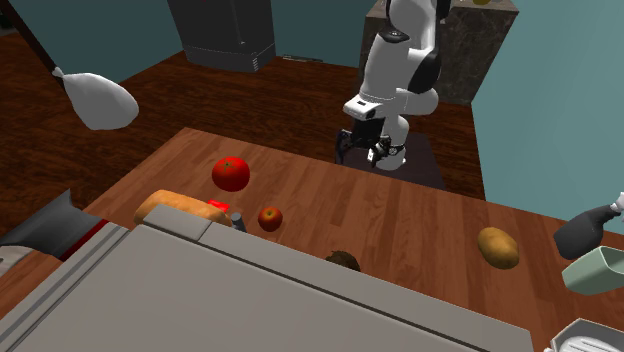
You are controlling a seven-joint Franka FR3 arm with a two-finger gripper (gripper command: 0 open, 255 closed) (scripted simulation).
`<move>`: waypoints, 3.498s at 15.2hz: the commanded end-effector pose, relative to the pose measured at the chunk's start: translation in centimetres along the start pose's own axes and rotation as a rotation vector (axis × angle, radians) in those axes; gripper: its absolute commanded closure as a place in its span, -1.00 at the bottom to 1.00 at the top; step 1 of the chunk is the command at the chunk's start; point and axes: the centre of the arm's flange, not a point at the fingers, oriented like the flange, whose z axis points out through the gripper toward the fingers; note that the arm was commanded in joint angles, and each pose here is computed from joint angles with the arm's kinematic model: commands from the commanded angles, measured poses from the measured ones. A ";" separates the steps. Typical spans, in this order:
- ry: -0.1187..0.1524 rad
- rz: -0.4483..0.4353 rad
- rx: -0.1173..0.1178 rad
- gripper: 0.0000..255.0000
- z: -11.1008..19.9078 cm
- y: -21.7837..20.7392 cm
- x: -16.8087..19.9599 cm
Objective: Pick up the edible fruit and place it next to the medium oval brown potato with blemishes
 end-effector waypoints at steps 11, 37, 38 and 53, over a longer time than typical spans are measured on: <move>0.058 -0.011 -0.053 -1.00 9.3 11.6 3.0; 0.108 -0.019 -0.099 -1.00 20.6 22.5 6.4; 0.108 -0.019 -0.099 1.00 20.6 22.5 6.4; 0.108 -0.019 -0.099 1.00 17.5 22.9 7.0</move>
